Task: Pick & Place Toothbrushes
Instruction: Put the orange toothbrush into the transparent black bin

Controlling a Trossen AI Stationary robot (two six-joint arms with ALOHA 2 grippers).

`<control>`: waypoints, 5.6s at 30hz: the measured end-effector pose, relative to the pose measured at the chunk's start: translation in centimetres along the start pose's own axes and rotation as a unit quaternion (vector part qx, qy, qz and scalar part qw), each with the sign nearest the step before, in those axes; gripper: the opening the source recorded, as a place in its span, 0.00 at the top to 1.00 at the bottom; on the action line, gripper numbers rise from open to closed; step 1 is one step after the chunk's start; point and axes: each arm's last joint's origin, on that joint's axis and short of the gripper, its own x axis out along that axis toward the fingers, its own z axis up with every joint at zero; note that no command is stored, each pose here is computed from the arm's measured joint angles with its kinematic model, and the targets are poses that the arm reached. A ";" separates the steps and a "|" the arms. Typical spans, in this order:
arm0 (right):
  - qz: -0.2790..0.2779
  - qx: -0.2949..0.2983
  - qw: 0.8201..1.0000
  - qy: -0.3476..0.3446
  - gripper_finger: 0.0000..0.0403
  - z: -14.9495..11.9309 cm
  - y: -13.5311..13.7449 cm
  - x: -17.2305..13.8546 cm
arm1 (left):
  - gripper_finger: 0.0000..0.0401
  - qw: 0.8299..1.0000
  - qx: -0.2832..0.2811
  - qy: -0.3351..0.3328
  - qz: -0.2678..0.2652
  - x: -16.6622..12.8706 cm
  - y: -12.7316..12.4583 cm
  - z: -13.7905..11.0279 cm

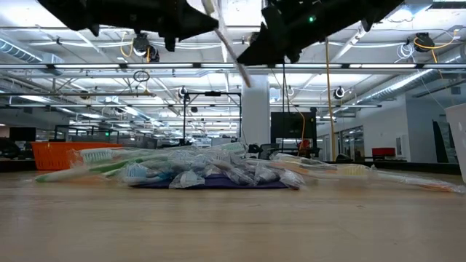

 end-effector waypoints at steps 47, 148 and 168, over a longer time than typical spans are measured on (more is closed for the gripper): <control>0.003 0.003 1.000 0.015 0.65 -0.3 0.0 0.0 | 1.00 0.747 0.023 0.509 0.426 -8.5 17.4 -5.0; 0.113 0.140 0.937 0.300 0.84 -13.6 6.6 -4.9 | 0.55 0.953 -0.094 0.286 -0.008 -3.2 3.3 -2.8; 0.088 0.123 0.969 0.195 1.00 -9.8 4.6 -5.4 | 0.55 0.961 -0.106 0.256 -0.010 -2.9 3.1 -2.2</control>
